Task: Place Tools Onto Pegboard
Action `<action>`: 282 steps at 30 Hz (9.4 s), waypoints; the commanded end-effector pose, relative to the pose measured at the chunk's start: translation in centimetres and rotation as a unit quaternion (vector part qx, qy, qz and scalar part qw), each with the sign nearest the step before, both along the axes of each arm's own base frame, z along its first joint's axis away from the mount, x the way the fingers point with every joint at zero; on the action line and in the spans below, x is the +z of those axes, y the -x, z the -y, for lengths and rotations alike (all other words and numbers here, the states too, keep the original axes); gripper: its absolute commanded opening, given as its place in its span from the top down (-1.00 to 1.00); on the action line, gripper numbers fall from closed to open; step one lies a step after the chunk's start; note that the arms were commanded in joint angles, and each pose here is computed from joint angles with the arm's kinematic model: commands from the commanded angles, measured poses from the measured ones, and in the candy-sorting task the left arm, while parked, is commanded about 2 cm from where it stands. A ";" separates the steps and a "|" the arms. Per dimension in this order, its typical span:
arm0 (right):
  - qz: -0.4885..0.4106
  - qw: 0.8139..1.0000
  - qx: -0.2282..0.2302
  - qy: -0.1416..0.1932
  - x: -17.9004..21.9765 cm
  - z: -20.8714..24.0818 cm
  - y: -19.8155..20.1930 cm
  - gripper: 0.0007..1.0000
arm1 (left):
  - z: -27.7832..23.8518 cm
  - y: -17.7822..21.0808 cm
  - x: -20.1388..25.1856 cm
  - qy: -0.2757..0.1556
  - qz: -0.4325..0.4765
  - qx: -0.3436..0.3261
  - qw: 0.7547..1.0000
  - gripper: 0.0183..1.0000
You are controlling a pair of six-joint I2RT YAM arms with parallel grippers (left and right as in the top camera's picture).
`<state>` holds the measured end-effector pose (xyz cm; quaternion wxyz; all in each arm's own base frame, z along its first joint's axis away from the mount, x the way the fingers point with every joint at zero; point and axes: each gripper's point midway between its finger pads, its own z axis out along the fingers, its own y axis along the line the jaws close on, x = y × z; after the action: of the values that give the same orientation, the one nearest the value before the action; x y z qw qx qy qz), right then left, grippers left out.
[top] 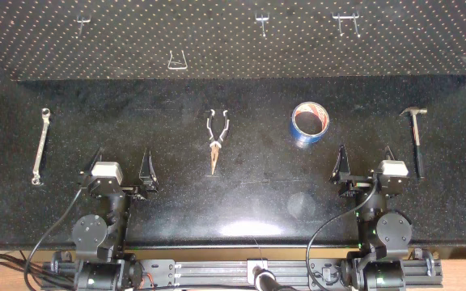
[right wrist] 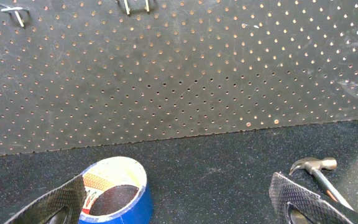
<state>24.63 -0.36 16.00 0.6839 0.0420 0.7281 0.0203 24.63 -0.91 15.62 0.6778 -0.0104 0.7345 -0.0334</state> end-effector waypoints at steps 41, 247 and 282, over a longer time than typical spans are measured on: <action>0.000 1.000 -0.004 0.006 -0.1 0.1 0.0 -0.95 | -8.6 5.6 4.0 -0.087 -0.429 0.100 0.893 -0.99; 0.000 1.000 -0.004 0.005 -0.1 0.1 0.0 -0.95 | 18.2 -11.0 -12.0 0.001 -0.689 0.027 0.724 -0.99; 0.000 1.000 -0.004 0.005 -0.1 0.1 0.0 -0.95 | 18.4 -10.7 -14.3 0.017 -0.690 0.016 0.723 -0.75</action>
<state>24.62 -0.48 16.03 0.6843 0.0433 0.7278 0.0166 35.93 -19.46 1.93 -0.0067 -0.0535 0.9984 -0.0178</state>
